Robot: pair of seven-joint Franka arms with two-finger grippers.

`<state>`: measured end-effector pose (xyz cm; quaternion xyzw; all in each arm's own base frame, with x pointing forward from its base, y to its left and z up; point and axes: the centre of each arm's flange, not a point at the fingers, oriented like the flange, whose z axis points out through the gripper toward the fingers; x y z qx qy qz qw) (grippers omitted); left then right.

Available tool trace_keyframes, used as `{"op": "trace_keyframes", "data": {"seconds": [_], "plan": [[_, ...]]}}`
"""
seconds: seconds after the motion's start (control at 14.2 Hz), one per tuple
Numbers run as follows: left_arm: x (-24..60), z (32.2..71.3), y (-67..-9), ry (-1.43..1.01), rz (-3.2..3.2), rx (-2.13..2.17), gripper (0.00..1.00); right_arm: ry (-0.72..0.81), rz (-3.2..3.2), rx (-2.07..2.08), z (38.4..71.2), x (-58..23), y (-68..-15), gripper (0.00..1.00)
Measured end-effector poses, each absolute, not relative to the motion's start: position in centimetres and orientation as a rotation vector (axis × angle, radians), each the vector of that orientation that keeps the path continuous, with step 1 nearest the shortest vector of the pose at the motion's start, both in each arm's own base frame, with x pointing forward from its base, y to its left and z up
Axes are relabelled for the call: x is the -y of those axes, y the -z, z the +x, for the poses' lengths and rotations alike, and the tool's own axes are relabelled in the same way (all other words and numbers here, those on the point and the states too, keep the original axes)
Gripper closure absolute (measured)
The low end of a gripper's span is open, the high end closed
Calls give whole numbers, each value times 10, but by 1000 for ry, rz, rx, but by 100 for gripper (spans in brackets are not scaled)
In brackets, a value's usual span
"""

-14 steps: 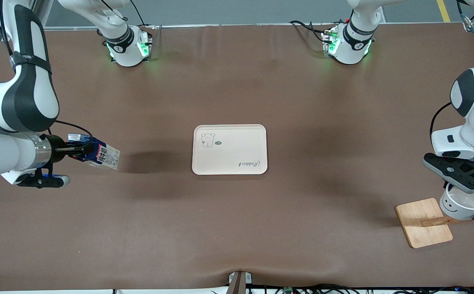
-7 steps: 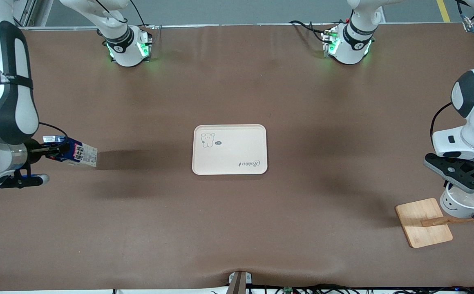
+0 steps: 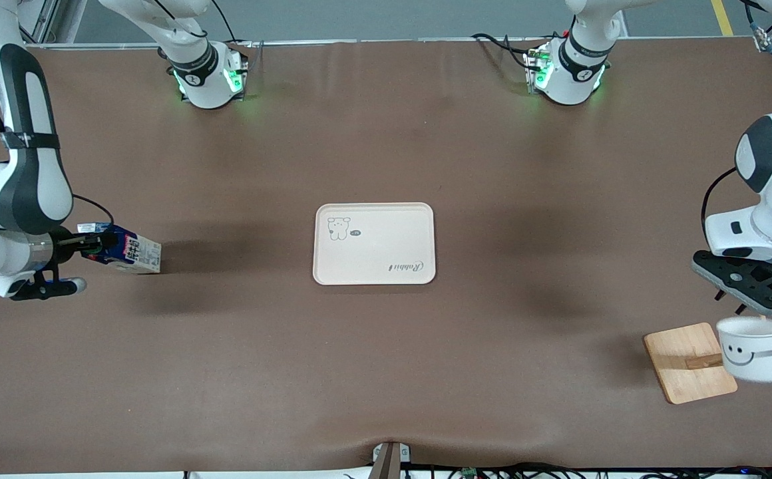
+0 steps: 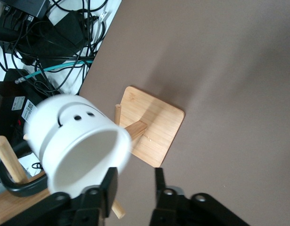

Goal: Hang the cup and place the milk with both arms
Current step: 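Hang the mug handle on the stand peg with the left gripper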

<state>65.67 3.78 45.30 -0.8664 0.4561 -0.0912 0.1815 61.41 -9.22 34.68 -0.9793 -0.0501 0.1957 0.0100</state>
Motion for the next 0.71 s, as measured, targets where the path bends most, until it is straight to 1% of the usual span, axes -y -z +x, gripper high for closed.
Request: {"op": "trace_keyframes", "data": {"seconds": [0.07,0.21,0.28,0.35,0.42,0.71], "plan": [[-37,658,-456,266,-2443,-1286,42,-611,-3057,152,612,94,-344,35],[-35,660,-462,283,-2436,-1286,25,-615,-3054,141,610,99,-341,35],[-31,660,-466,297,-2439,-1287,15,-614,-3054,137,609,101,-340,35],[-25,661,-470,317,-2454,-1286,6,-614,-3053,135,609,102,-338,35],[-20,660,-475,336,-2484,-1280,0,-616,-3052,134,607,103,-335,35],[-7,653,-497,380,-2701,-1134,0,-613,-3053,132,605,104,-334,35]]}}
